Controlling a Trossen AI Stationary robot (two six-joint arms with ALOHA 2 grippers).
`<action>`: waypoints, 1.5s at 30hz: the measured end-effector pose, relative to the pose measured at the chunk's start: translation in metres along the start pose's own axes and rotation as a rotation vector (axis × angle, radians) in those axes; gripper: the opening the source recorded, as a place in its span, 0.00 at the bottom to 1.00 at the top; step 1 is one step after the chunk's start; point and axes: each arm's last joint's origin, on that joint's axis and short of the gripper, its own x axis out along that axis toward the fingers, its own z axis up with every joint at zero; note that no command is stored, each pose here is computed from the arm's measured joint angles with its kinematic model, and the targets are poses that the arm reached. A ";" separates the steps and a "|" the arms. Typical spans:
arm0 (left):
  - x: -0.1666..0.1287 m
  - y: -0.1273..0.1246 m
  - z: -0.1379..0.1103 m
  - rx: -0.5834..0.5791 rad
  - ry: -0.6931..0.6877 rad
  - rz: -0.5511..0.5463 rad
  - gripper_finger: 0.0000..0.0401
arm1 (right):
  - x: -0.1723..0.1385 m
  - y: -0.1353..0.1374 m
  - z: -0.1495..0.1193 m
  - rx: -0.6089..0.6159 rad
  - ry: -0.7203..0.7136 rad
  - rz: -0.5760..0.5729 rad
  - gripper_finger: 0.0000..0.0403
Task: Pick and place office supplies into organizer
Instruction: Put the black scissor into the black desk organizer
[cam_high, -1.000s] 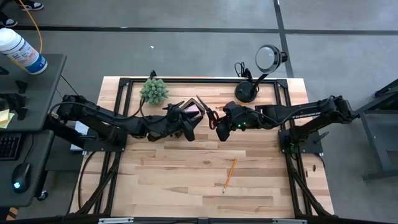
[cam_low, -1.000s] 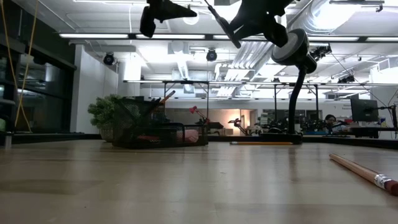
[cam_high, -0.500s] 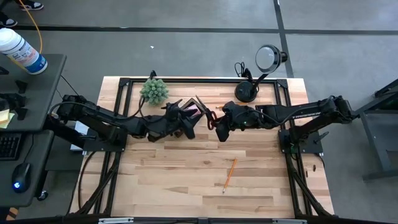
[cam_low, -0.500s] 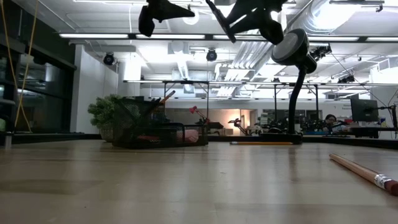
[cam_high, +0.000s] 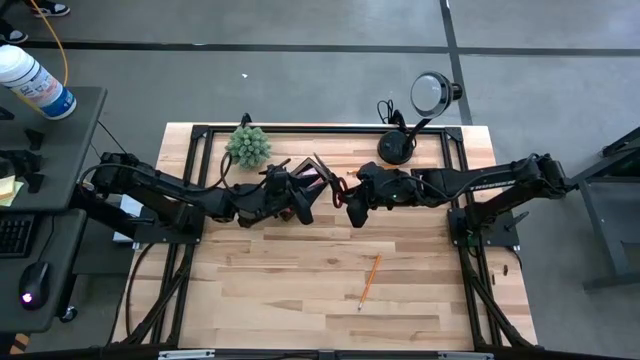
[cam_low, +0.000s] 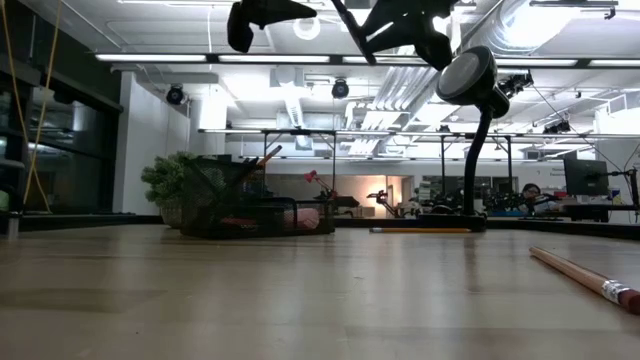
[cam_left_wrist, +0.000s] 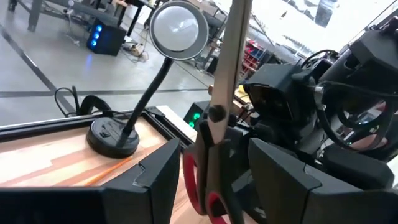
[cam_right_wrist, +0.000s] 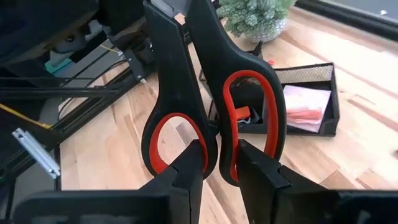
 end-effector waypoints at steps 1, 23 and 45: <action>0.000 0.000 0.000 0.002 0.000 0.000 0.45 | 0.000 0.000 0.000 -0.001 -0.007 -0.008 0.19; 0.006 0.009 0.012 0.006 -0.137 0.142 0.45 | 0.002 -0.005 0.009 -0.038 -0.178 -0.165 0.19; 0.014 0.016 0.016 0.090 -0.089 0.078 0.60 | 0.015 -0.008 0.010 -0.035 -0.180 -0.168 0.19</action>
